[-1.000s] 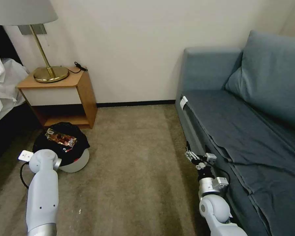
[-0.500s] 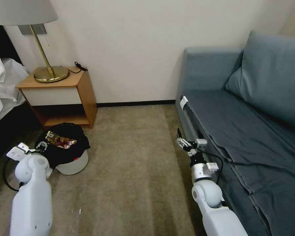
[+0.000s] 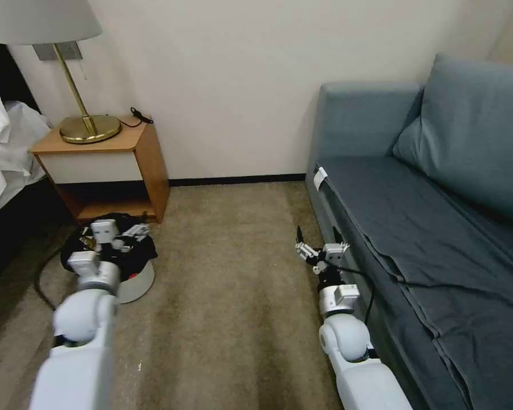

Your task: Pick up the trash bin, then pick up the garbage on the floor and place it into the trash bin.

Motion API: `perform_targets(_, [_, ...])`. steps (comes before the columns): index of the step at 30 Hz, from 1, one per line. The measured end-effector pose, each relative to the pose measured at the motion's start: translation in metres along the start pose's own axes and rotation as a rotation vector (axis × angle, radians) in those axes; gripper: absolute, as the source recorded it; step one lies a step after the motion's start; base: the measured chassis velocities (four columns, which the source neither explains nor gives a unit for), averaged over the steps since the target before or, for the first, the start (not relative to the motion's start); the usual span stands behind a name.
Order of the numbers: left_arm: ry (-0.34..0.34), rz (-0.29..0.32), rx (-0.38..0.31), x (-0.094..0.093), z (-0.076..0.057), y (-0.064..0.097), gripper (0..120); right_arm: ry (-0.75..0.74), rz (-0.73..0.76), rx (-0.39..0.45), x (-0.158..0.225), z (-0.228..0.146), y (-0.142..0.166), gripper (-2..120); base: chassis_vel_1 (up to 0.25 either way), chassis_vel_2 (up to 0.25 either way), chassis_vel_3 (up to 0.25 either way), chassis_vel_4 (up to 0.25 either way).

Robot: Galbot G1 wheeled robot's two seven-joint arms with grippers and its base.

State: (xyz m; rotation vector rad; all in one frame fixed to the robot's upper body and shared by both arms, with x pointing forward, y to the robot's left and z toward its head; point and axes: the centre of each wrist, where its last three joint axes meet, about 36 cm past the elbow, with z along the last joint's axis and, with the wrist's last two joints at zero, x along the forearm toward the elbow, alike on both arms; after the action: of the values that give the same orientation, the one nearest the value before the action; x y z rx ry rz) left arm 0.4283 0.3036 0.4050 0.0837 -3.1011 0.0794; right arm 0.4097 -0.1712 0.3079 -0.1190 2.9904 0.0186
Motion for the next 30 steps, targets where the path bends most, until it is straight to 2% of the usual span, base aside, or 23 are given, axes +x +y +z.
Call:
perform_targets(1, [0.016,0.004,0.013,0.000,0.007,-0.007,98,0.005,-0.001,0.006,0.001,0.003,0.000,100,0.000,0.000,0.000,0.000])
perform_targets(2, [0.016,0.004,0.013,0.000,0.007,-0.007,98,0.005,-0.001,0.006,0.001,0.003,0.000,100,0.000,0.000,0.000,0.000])
perform_targets(4, [0.062,0.020,0.011,0.003,0.025,-0.012,98,0.004,-0.012,0.014,-0.003,0.004,0.000,100,0.000,0.000,0.000,0.000])
perform_targets(5, [0.062,0.020,0.011,0.003,0.025,-0.012,98,0.004,-0.012,0.014,-0.003,0.004,0.000,100,0.000,0.000,0.000,0.000])
perform_targets(7, [0.090,0.037,-0.007,0.009,0.036,-0.007,98,-0.010,-0.024,0.027,-0.014,0.000,-0.002,100,0.000,0.000,0.000,0.000])
perform_targets(9, [0.100,0.037,-0.014,0.011,0.041,-0.003,98,-0.013,-0.028,0.028,-0.018,-0.002,-0.003,100,0.000,0.000,0.000,0.000])
perform_targets(15, [0.136,0.016,-0.040,0.019,0.065,0.016,98,-0.007,-0.058,0.015,-0.028,0.001,0.010,100,0.000,0.000,0.000,0.000])
perform_targets(22, [0.135,0.002,-0.039,0.024,0.069,0.022,98,-0.005,-0.079,0.012,-0.029,0.003,0.018,100,0.000,0.000,0.000,0.000])
perform_targets(30, [0.117,-0.012,-0.028,0.027,0.067,0.022,98,-0.022,-0.086,0.028,-0.031,-0.002,0.010,100,0.000,0.000,0.000,0.000])
